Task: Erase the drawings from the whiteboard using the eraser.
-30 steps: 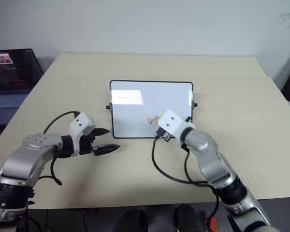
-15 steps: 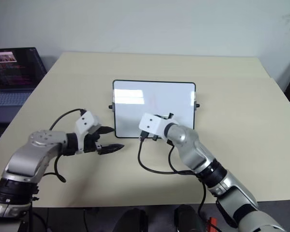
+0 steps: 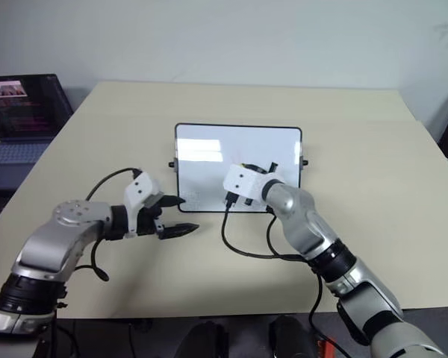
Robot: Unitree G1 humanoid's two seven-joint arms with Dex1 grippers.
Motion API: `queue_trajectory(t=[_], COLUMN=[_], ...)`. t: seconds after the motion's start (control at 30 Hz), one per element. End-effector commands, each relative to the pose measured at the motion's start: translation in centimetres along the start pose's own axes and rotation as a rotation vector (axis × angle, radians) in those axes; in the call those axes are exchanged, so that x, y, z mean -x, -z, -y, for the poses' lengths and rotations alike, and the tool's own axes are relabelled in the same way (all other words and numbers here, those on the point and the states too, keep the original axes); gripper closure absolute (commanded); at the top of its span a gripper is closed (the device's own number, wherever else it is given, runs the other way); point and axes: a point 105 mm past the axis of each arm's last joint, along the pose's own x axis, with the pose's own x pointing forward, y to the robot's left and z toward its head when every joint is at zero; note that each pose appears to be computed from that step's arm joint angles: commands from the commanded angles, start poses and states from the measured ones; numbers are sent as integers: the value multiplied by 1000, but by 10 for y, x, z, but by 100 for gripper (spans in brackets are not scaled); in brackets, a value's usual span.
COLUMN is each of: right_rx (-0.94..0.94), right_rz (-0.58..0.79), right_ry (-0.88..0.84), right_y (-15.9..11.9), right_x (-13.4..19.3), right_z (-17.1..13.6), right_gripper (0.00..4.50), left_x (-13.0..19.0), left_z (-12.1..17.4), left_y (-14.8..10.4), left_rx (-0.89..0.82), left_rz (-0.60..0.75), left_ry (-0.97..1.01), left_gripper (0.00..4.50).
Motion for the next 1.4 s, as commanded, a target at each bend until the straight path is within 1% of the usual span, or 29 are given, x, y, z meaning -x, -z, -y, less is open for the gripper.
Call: queue_trajectory(t=[0.03,0.1,0.23,0.3,0.43,0.57,0.6,0.67,0.77,0.83,0.9,1.1,1.17,1.2,1.3,1.4], right_rx=[27,38,63,66,70,78,81,86,83,84,83,82,85,87,80,82], right_rz=[-30,-25,-1,19,28,-2,-1,8,26,42,45,-6,0,9,35,38], right_ry=[-85,-59,101,152,106,-79,-92,-47,96,138,131,-39,-66,-51,70,103], right_y=[8,6,-2,-6,-7,2,2,-1,-8,-13,-13,1,1,-2,-12,-13], right_x=[1,0,-2,-1,-3,-2,-2,-2,-4,-4,-5,-6,-6,-6,-9,-11], right_z=[-19,-14,18,28,20,-17,-21,-13,16,26,25,-9,-15,-12,10,18], right_gripper=[330,330,330,330,330,330,330,330,330,330,330,330,330,330,330,330], left_x=[3,3,2,2,2,2,2,2,2,1,1,0,-1,-1,-1,-2], left_z=[-2,-1,0,1,2,3,3,4,4,5,5,4,5,5,5,5], left_y=[-2,-2,0,2,2,2,2,2,2,2,2,1,1,1,1,1], left_rx=[-25,-27,-33,-35,-37,-39,-40,-40,-40,-40,-41,-43,-42,-42,-42,-42], left_rz=[-7,-10,-22,-27,-29,-30,-30,-30,-29,-29,-27,-24,-24,-24,-23,-23], left_ry=[-2,-1,4,7,12,13,13,14,18,20,22,21,22,23,24,26], left_gripper=[0,0,0,0,0,0,0,0,0,0,0,0,0,0,0,0])
